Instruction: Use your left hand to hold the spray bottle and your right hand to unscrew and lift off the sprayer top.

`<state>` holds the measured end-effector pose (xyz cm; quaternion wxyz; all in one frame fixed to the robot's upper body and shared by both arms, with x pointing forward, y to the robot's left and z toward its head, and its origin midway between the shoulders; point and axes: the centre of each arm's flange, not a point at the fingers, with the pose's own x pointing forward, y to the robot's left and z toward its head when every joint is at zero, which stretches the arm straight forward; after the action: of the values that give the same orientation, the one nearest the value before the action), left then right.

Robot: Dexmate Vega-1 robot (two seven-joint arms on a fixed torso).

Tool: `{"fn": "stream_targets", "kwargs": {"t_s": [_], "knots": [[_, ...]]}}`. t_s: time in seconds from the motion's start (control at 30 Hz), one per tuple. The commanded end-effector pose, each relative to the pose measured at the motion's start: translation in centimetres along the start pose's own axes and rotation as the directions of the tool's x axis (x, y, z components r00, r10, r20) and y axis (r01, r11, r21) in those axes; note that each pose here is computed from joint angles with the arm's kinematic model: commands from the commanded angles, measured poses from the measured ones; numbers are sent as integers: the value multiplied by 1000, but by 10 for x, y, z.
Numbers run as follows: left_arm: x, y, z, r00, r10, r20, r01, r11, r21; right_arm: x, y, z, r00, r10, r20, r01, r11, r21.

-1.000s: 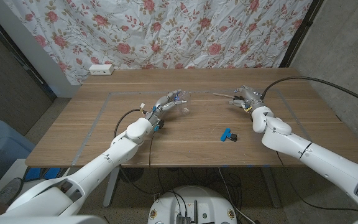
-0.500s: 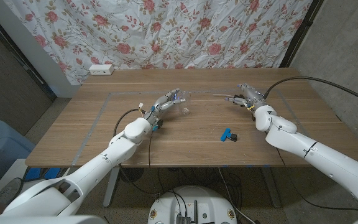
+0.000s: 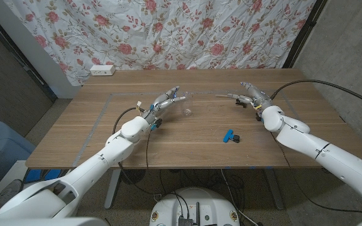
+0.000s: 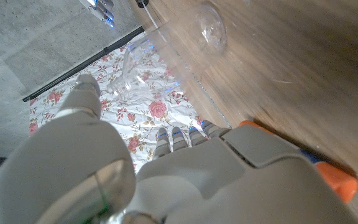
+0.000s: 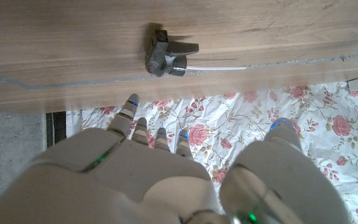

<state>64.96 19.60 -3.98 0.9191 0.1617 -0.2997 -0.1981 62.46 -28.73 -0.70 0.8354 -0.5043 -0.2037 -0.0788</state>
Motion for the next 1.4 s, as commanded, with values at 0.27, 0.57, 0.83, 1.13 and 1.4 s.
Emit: {"fn": "stream_targets", "kwargs": {"t_s": [0.27, 0.57, 0.83, 1.13, 1.4], "knots": [[-13, 25, 3, 999, -12, 33, 13, 999, -33, 3, -2, -2, 999, -15, 45, 5, 977, 213], [-18, 37, 2, 999, -4, 54, 6, 999, -41, 4, 2, -4, 998, -28, 51, 10, 949, 315], [-24, 47, -3, 997, 47, 55, -44, 998, -53, 7, 5, -7, 997, -38, 69, 6, 906, 424], [-27, 49, -7, 992, 101, 76, -95, 992, -85, 10, 8, -9, 995, -46, 84, -4, 859, 512], [-37, 51, -18, 990, 123, 74, -114, 987, -116, 10, 12, -9, 992, -68, 109, -12, 798, 603]]}}
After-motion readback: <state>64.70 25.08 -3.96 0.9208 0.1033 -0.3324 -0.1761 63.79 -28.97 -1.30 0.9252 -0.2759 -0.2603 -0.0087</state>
